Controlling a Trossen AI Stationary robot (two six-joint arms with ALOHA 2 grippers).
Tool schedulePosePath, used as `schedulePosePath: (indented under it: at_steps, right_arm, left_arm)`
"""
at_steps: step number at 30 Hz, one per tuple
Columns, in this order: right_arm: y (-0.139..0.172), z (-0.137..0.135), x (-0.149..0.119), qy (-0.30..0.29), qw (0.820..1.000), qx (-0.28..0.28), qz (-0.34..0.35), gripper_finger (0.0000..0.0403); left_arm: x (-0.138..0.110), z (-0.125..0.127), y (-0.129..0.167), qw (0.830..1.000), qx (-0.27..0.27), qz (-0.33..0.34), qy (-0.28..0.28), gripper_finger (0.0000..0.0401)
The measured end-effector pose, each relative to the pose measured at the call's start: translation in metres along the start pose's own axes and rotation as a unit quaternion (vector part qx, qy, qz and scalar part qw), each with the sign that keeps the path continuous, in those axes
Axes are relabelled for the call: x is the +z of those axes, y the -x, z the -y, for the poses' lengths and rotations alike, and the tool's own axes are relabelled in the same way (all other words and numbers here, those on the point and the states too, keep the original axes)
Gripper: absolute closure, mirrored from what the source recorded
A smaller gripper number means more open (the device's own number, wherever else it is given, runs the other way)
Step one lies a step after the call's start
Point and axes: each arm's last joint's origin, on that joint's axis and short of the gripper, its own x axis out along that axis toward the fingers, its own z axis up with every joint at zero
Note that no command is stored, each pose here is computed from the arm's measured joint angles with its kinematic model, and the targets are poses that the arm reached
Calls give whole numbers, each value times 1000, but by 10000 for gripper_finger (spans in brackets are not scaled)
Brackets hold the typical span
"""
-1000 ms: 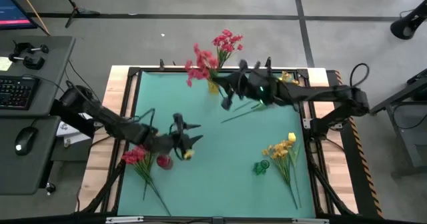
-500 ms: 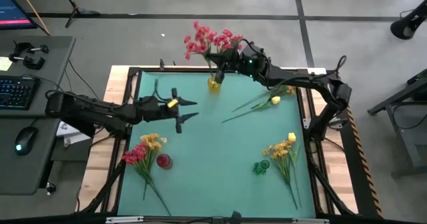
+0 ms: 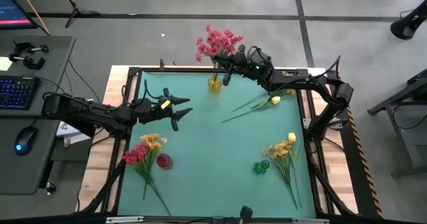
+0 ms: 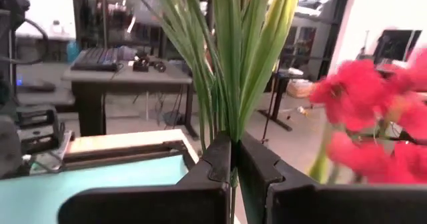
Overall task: Sort flowers into vase by color
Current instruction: Put the right red flowers into the yellow vase
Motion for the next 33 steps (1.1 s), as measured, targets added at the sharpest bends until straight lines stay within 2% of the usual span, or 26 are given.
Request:
schedulePosePath:
  at_steps: [3,13,18,25,33]
  right_arm:
    - [3,3,-1,-12,1000,-5,23,403]
    - [-1,-2,1,-39,999,16,-5,403]
    - [-1,-2,-4,-58,998,13,-34,403]
    - [2,-2,3,-49,998,11,-22,403]
    - [14,1,29,-28,1000,-6,5,403]
  left_arm:
    - [0,-1,0,1000,10,-1,17,219]
    - [-6,0,0,996,12,-29,84,219]
    - [-7,0,0,996,13,-34,83,219]
    - [-7,0,0,996,13,-33,83,219]
    - [-7,0,0,996,13,-32,83,219]
